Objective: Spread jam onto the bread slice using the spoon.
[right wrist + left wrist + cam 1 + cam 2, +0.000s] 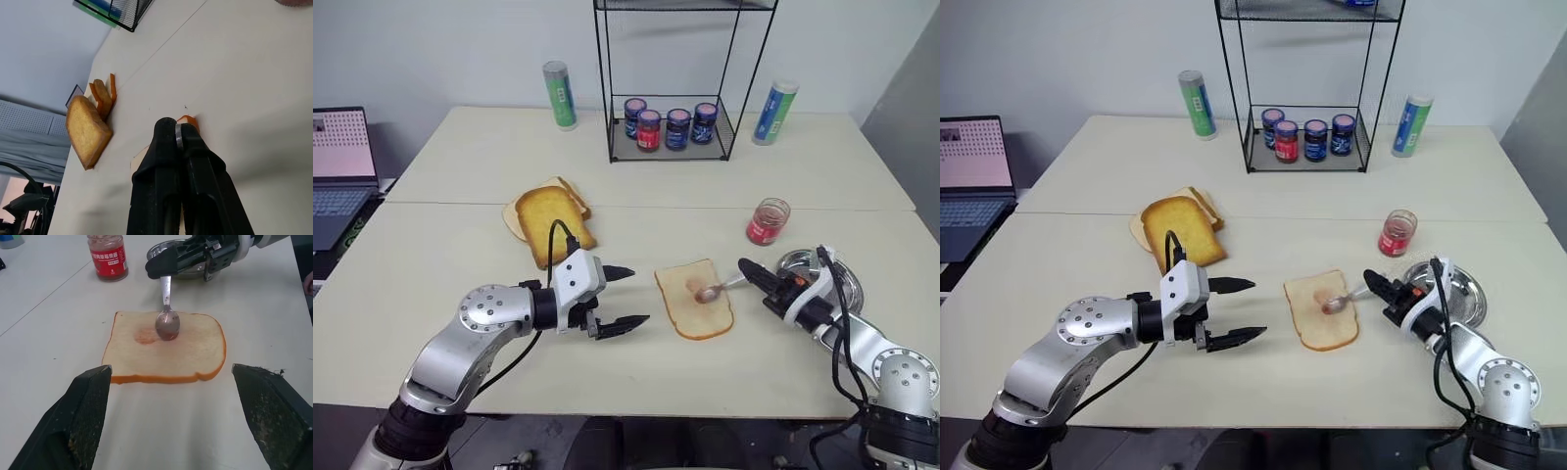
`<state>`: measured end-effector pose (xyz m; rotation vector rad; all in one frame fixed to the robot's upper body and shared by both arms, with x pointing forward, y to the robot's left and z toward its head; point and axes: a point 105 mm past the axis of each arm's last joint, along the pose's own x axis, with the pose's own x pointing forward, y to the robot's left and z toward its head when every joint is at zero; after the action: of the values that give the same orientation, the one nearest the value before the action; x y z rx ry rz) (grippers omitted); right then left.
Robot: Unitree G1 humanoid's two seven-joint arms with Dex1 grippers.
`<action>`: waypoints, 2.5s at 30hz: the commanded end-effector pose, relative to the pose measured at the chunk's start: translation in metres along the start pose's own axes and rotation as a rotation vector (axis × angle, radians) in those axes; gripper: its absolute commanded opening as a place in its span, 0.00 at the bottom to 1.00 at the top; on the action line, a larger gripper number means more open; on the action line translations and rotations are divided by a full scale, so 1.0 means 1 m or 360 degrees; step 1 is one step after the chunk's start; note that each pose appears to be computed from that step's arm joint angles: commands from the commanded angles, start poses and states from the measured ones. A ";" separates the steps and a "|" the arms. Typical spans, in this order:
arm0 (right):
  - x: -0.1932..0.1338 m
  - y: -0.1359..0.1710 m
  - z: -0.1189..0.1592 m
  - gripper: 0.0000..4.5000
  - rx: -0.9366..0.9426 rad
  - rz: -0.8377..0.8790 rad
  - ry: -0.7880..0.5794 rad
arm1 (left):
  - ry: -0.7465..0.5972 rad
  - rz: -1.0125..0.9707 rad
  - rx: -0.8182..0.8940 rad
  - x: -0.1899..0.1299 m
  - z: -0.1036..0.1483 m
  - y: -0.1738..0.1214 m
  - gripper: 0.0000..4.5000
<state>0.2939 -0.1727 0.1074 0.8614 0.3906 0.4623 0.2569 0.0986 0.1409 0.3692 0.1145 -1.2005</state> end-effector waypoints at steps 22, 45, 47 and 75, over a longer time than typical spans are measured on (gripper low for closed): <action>0.038 0.006 -0.001 0.00 0.0034 0.0064 -0.0017 | -0.0045 0.0003 0.0067 0.001 0.012 -0.003 0.91; -0.018 0.048 0.040 0.00 -0.0040 0.0232 -0.0184 | -0.0063 -0.0067 0.0149 0.007 0.025 0.006 0.91; -0.029 0.052 0.050 0.00 -0.0087 0.0191 -0.0267 | -0.0079 -0.0143 0.0195 0.013 0.033 0.006 0.91; -0.095 -0.113 0.127 0.00 -0.0087 -0.0566 -0.0697 | -0.0230 -0.0294 0.0389 0.091 0.060 0.015 0.91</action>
<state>0.3070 -0.3564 0.1155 0.7988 0.0975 -0.0162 0.3021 0.0018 0.1651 0.4770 -0.0789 -1.4323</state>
